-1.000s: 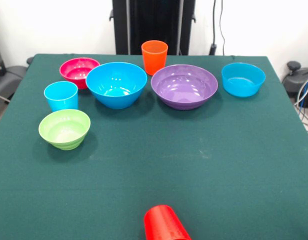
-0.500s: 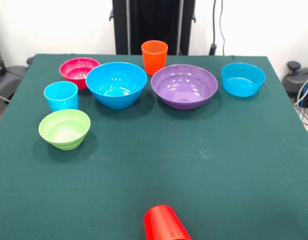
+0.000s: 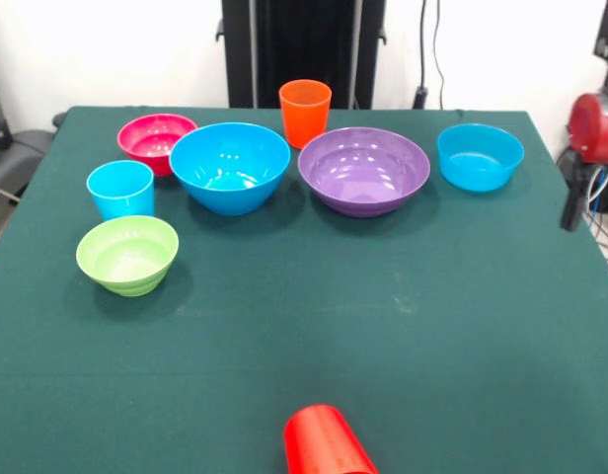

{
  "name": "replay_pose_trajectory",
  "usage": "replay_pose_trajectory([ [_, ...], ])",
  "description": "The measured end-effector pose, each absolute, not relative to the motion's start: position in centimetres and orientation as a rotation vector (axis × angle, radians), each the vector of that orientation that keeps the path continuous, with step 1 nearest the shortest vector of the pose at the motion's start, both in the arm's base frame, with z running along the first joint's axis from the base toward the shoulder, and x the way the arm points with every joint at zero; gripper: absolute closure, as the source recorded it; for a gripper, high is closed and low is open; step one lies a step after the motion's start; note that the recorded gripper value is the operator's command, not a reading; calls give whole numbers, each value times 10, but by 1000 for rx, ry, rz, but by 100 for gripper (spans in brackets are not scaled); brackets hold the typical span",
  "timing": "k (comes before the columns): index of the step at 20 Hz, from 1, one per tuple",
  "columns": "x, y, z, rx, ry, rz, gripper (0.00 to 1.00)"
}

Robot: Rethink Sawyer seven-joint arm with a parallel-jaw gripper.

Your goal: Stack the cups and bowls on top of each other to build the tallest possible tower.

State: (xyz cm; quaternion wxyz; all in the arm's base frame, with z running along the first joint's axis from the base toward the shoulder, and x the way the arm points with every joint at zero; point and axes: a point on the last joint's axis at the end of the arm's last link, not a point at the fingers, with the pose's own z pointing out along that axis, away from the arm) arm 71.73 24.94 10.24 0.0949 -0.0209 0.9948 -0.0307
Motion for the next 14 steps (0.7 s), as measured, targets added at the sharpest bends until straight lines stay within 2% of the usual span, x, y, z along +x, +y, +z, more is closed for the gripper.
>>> replay_pose_trajectory([
  [14, 663, 228, 49, -127, 2964, -175, 0],
])
